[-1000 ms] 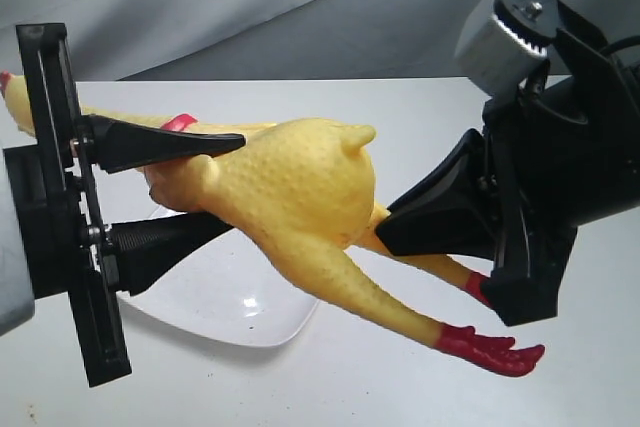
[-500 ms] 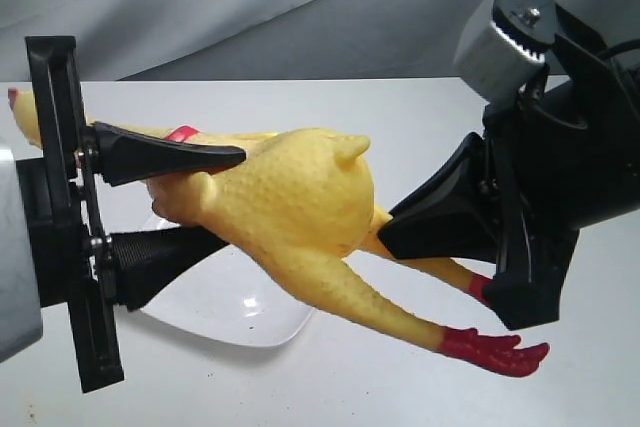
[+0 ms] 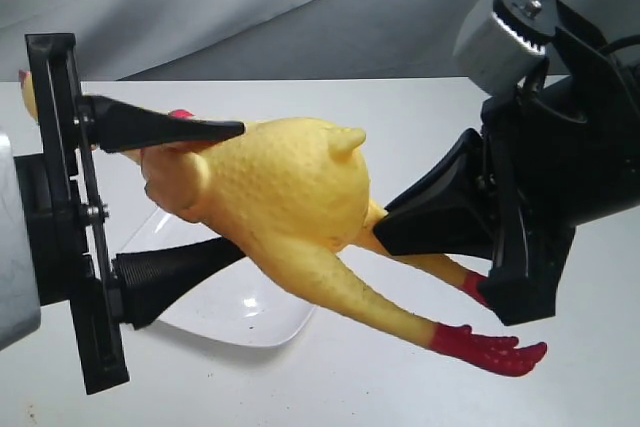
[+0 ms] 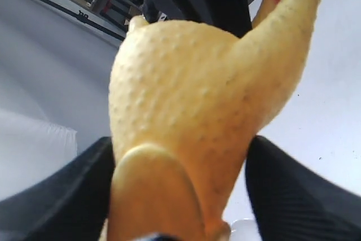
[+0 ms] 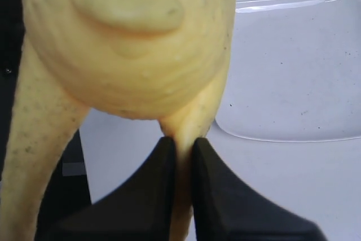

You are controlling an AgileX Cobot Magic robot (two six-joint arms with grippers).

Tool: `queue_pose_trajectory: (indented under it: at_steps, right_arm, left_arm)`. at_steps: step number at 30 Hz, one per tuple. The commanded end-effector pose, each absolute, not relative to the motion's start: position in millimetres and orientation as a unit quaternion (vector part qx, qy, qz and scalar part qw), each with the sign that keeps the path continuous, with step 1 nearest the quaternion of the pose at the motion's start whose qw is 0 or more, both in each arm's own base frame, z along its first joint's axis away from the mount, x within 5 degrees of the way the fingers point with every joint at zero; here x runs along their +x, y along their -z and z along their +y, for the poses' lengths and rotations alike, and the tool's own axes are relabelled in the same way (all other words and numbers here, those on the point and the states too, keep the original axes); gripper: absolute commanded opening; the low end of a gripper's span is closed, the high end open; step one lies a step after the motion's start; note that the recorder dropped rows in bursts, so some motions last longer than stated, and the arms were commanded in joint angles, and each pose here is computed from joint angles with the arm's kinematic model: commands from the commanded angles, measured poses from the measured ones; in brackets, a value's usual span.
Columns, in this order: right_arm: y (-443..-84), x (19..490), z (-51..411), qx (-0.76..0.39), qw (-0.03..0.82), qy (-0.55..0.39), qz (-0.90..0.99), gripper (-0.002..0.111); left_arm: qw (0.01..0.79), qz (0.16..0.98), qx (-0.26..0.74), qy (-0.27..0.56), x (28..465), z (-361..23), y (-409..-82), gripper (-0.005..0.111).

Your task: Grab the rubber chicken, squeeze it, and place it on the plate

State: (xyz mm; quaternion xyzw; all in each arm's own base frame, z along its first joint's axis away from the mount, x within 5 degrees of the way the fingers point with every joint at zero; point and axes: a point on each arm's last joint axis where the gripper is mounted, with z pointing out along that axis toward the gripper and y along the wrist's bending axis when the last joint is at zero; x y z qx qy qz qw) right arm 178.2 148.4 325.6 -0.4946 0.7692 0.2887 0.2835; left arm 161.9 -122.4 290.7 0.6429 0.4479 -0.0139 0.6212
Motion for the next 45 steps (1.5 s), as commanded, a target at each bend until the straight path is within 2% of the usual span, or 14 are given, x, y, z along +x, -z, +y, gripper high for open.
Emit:
queue_pose_trajectory:
  at_steps: [1, 4, 16, 20, 25, 27, 35, 37, 39, 40, 41, 42, 43, 45]
  right_arm:
    - [-329.3, 177.3, 150.7, -0.49, 0.293, -0.299, 0.765, 0.0]
    - [-329.3, 177.3, 150.7, -0.49, 0.293, -0.299, 0.765, 0.0]
    - [-329.3, 177.3, 150.7, -0.49, 0.293, -0.299, 0.765, 0.0]
    - [-329.3, 177.3, 150.7, -0.49, 0.293, -0.299, 0.765, 0.0]
    - [-329.3, 177.3, 150.7, -0.49, 0.293, -0.299, 0.765, 0.0]
    - [-329.3, 177.3, 150.7, -0.49, 0.293, -0.299, 0.765, 0.0]
    - [-329.3, 177.3, 150.7, -0.49, 0.293, -0.299, 0.765, 0.0]
    - [-329.3, 177.3, 150.7, -0.49, 0.293, -0.299, 0.765, 0.0]
    - [-329.3, 177.3, 150.7, -0.49, 0.293, -0.299, 0.765, 0.0]
    - [-329.3, 177.3, 150.7, -0.49, 0.293, -0.299, 0.765, 0.0]
    - [-329.3, 177.3, 150.7, -0.49, 0.293, -0.299, 0.765, 0.0]
    - [-329.3, 177.3, 150.7, -0.49, 0.293, -0.299, 0.765, 0.0]
    - [-329.3, 177.3, 150.7, -0.49, 0.293, -0.299, 0.765, 0.0]
    - [-329.3, 177.3, 150.7, -0.49, 0.293, -0.299, 0.765, 0.0]
  left_arm:
    - [0.621, 0.447, 0.644, 0.015, 161.0, -122.9, -292.6, 0.028]
    - [0.606, 0.448, 0.657, 0.017, 159.7, -122.7, -289.4, 0.0]
    - [0.598, 0.448, 0.664, 0.012, 159.7, -122.1, -287.6, 0.003]
    - [0.599, 0.46, 0.655, 0.004, 162.0, -120.6, -287.8, 0.022]
    - [0.617, 0.487, 0.618, 0.023, 164.4, -120.3, -291.9, 0.082]
    - [0.636, 0.511, 0.576, 0.045, 166.7, -119.8, -296.4, 0.099]
    - [0.638, 0.513, 0.572, 0.048, 167.0, -119.7, -297.0, 0.103]
    - [0.638, 0.513, 0.572, 0.048, 167.0, -119.7, -297.0, 0.1]
    - [0.638, 0.513, 0.572, 0.048, 167.0, -119.7, -297.0, 0.086]
    - [0.638, 0.513, 0.572, 0.048, 167.0, -119.7, -297.0, 0.065]
    - [0.638, 0.514, 0.572, 0.048, 166.9, -119.7, -296.9, 0.05]
    - [0.638, 0.51, 0.575, 0.05, 166.2, -120.3, -296.9, 0.021]
    - [0.638, 0.509, 0.576, 0.051, 166.1, -120.4, -297.0, 0.005]
    - [0.637, 0.508, 0.577, 0.05, 166.0, -120.4, -296.8, 0.002]
